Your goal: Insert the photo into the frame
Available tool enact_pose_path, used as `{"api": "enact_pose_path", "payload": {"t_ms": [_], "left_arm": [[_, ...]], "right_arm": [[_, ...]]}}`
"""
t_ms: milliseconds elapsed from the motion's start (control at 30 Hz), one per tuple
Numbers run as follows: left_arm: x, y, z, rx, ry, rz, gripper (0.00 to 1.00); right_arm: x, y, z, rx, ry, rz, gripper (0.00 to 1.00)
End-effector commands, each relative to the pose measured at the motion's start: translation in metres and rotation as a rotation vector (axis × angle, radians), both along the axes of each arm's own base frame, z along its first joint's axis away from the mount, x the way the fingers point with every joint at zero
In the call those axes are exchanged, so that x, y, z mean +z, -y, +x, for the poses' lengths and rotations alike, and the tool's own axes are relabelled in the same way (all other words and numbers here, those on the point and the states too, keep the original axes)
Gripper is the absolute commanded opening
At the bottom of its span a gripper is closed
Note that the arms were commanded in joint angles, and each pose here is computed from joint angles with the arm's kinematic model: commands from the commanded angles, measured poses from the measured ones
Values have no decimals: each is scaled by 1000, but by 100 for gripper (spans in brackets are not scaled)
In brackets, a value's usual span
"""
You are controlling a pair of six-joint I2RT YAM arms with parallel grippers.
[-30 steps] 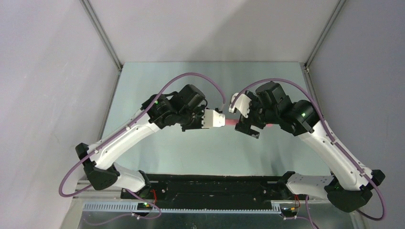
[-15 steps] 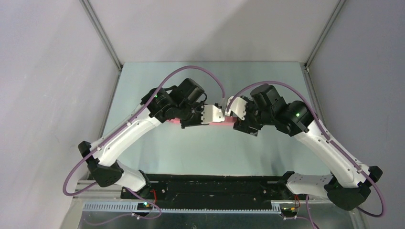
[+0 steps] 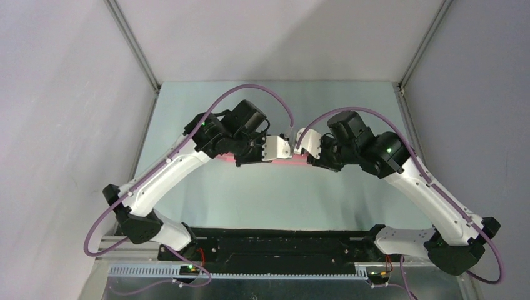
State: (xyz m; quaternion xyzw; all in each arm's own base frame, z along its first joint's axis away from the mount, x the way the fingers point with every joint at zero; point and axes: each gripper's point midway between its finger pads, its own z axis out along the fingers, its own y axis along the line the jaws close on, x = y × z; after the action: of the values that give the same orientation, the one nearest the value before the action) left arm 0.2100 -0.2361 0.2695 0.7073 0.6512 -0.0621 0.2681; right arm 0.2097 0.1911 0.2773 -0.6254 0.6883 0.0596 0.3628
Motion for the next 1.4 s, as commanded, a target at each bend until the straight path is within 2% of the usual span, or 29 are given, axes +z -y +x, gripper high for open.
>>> {"api": "enact_pose_path", "payload": {"t_ms": [0,100,167,267,300,333,367,400,433,467,600,800,1033,1367], "left_arm": [[25,16,6,0,34,-99,11],[26,16,11,25,42,-96,24],[26,15,14,40,48,-93,39],[32,12,19,64,68,-97,51],[35,11,21,72,77,-103,63],[37,9,23,90,85,-104,69],[40,7,26,103,91,-110,80],[42,5,28,120,98,-112,85],[47,2,32,139,110,-123,95],[50,-1,34,158,116,-129,97],[75,-17,49,268,175,-179,100],[99,-41,64,390,240,-221,100],[94,-49,71,451,204,-245,100],[72,-47,68,452,149,-234,100]], "right_arm": [[7,-4,3,18,25,0,0],[12,-4,4,21,34,6,0],[14,-5,4,20,36,11,0],[17,-5,5,7,28,19,0],[20,-6,5,2,24,32,0],[22,-6,6,-9,18,40,0],[21,-8,6,-14,-5,51,0],[24,-7,8,-27,-13,60,0],[22,-9,8,-34,-39,69,0],[26,-7,11,-51,-45,80,0],[37,-8,25,-130,-86,142,0],[48,-4,63,-343,-222,291,0],[54,18,108,-554,-377,460,0],[31,68,157,-797,-598,643,0]]}}
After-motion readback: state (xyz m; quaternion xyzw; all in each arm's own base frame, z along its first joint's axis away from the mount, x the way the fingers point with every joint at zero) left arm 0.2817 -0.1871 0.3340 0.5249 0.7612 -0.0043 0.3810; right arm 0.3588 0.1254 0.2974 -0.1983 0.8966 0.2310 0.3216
